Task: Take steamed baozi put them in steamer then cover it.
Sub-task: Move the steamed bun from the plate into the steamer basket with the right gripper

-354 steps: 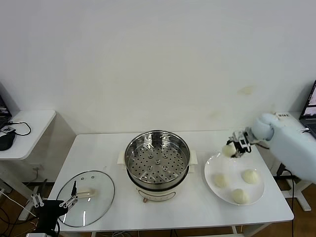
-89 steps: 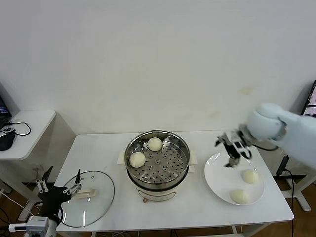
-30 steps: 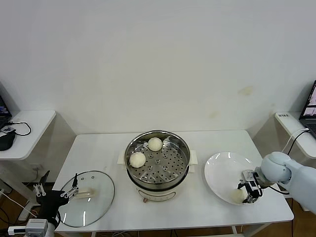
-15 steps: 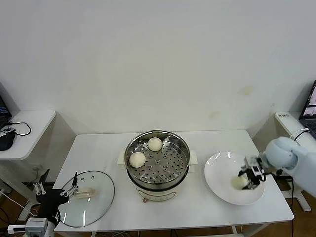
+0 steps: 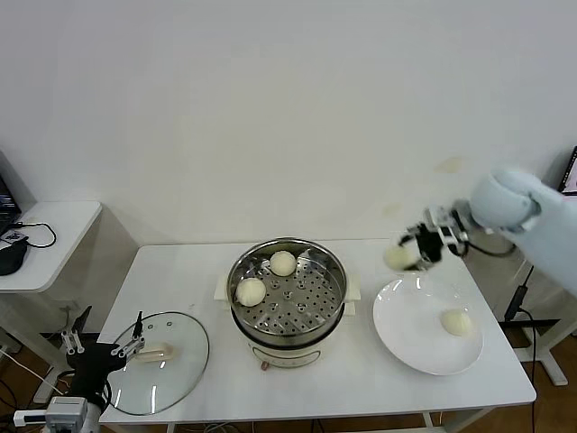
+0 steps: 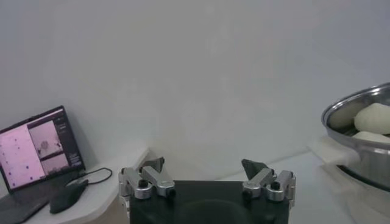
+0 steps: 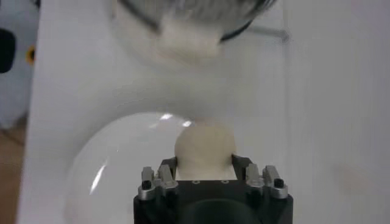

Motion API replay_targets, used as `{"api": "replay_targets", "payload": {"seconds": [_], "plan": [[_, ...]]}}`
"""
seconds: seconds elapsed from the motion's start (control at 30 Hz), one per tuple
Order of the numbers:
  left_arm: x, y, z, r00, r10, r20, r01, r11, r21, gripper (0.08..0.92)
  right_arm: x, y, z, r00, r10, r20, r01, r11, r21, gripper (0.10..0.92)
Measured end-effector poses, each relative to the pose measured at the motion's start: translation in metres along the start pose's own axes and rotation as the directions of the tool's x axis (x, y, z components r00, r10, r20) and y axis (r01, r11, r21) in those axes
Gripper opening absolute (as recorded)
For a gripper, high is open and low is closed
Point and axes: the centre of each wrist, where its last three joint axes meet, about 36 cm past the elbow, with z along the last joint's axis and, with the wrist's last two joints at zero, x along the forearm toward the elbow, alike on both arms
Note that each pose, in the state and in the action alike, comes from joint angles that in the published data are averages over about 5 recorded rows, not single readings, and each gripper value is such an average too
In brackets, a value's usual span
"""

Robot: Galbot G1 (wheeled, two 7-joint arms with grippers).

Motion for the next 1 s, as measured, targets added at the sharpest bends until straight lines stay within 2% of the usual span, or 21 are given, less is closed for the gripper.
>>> {"api": "replay_targets", "payload": {"seconds": [0.23, 0.5, 0.73, 1.0], "plan": [[0.001, 0.002, 0.002, 1.0, -0.002, -0.008, 0.002, 1.0, -0.005, 0.823, -0.002, -0.019, -0.074, 0.997, -0.007, 0.083, -0.005, 0.99, 0.143, 0.585], [0.001, 0.007, -0.001, 0.9999, -0.013, -0.001, 0.013, 1.0, -0.006, 0.823, -0.047, -0.011, -0.137, 0.987, -0.084, 0.14, 0.037, 0.949, 0.314, 0.585], [0.002, 0.008, -0.001, 0.9997, -0.025, -0.005, 0.025, 1.0, -0.001, 0.823, -0.094, 0.007, -0.176, 0.974, -0.163, 0.156, 0.072, 0.879, 0.472, 0.585], [0.004, 0.01, -0.002, 0.9992, -0.038, -0.006, 0.038, 0.999, -0.002, 0.823, -0.133, 0.03, -0.21, 0.962, -0.23, 0.145, 0.082, 0.755, 0.651, 0.584]]}}
